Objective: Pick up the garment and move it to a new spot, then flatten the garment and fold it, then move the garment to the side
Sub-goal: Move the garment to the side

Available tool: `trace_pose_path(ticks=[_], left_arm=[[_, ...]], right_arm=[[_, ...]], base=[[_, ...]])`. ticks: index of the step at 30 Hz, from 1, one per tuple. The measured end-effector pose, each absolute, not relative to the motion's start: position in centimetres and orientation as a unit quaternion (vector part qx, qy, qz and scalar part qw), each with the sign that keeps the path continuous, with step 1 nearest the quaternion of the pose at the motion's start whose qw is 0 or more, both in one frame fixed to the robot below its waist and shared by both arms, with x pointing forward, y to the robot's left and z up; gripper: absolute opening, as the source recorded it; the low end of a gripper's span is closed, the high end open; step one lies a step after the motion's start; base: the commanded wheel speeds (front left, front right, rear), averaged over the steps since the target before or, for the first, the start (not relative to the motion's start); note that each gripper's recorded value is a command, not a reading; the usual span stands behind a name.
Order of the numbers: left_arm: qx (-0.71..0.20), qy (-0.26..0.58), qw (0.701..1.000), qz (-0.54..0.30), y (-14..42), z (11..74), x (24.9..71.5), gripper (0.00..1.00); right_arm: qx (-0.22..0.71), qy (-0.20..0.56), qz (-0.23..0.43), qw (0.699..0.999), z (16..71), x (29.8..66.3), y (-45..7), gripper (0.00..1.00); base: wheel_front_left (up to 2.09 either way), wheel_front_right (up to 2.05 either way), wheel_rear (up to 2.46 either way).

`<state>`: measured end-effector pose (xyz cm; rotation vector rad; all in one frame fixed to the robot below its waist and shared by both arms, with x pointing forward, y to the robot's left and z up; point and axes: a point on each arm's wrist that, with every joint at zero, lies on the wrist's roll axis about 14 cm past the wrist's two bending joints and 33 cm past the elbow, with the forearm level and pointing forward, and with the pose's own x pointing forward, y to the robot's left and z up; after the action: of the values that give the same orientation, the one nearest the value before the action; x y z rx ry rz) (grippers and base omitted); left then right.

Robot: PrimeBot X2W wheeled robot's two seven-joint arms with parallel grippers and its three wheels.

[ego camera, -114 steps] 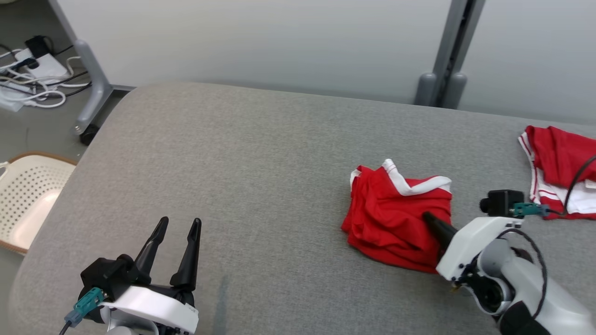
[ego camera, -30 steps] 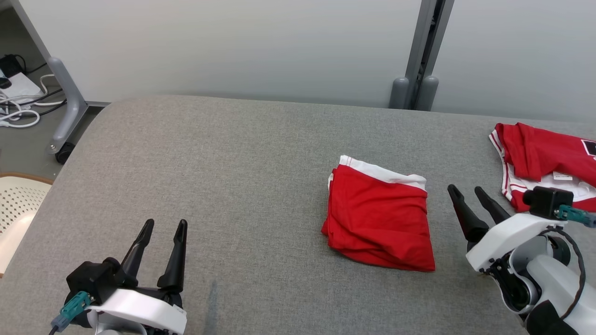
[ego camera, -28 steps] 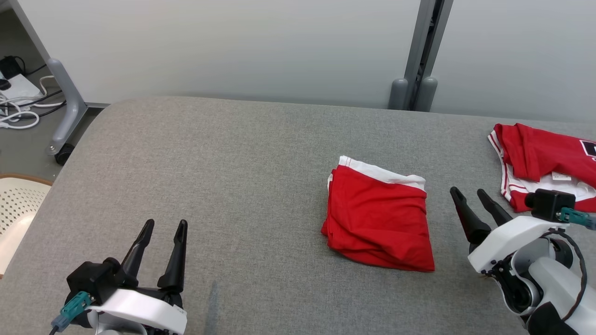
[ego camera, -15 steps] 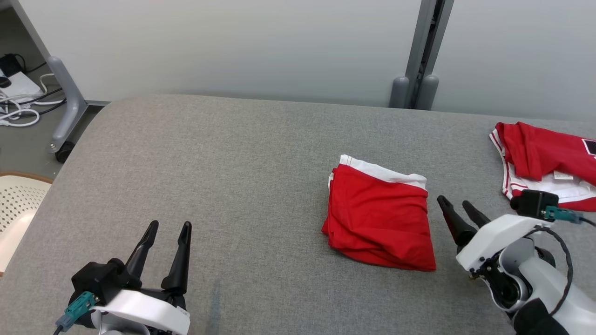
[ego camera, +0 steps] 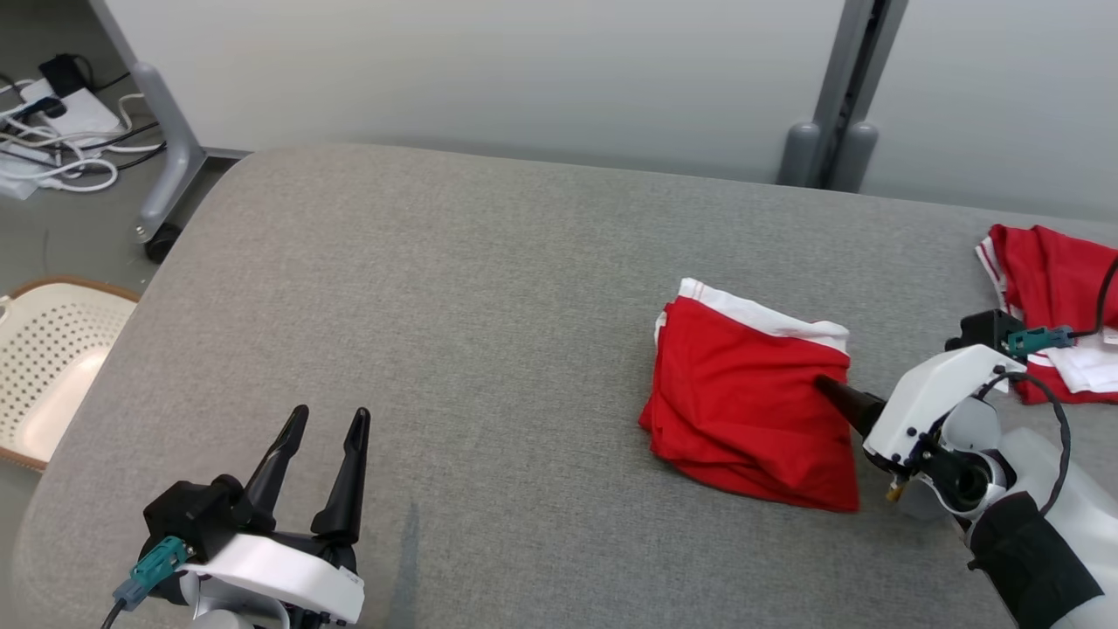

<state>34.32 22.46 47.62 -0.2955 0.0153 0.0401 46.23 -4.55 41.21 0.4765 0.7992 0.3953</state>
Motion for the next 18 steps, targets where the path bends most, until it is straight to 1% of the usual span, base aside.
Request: trace_pose_path(ticks=[1,3,4,6,11,12,13,14,15,18], left_arm=[[-0.147,0.008,0.989,0.02,22.5,47.6,34.3,1.0],[-0.147,0.009,0.989,0.031,23.1,47.5,34.0,1.0],[-0.147,0.009,0.989,0.031,23.1,47.5,34.0,1.0],[-0.147,0.009,0.988,0.036,23.5,47.4,33.9,1.0],[-0.146,0.011,0.988,0.044,23.9,47.3,33.6,1.0],[-0.145,0.01,0.988,0.044,24.0,47.4,33.7,1.0],[-0.145,0.008,0.988,0.044,24.0,47.5,33.7,1.0],[-0.145,0.007,0.988,0.044,24.1,47.6,33.7,1.0],[-0.144,0.007,0.988,0.045,24.1,47.6,33.7,1.0],[-0.144,0.006,0.988,0.045,24.1,47.7,33.7,1.0]], right_arm=[[0.228,0.383,0.189,0.875,41.2,46.2,-4.6,1.0],[0.231,0.42,0.184,0.858,39.5,45.4,-4.2,1.0],[0.231,0.42,0.184,0.858,39.5,45.4,-4.2,1.0],[0.241,0.439,0.184,0.846,38.8,44.9,-3.7,1.0],[0.264,0.449,0.186,0.833,38.4,44.5,-2.7,1.0],[0.266,0.449,0.186,0.833,38.4,44.5,-2.6,0.6],[0.267,0.448,0.186,0.833,38.4,44.5,-2.5,0.45],[0.268,0.448,0.187,0.832,38.4,44.5,-2.5,0.25],[0.268,0.447,0.188,0.833,38.5,44.5,-2.4,0.0],[0.268,0.441,0.193,0.834,38.6,44.3,-2.1,0.0]], base=[[0.0,0.0,0.0],[0.0,0.0,0.0],[0.0,0.0,0.0],[0.0,0.0,0.0],[0.0,0.0,0.0],[0.0,0.0,0.0],[0.0,0.0,0.0],[0.0,0.0,0.0],[0.0,0.0,0.0],[0.0,0.0,0.0]])
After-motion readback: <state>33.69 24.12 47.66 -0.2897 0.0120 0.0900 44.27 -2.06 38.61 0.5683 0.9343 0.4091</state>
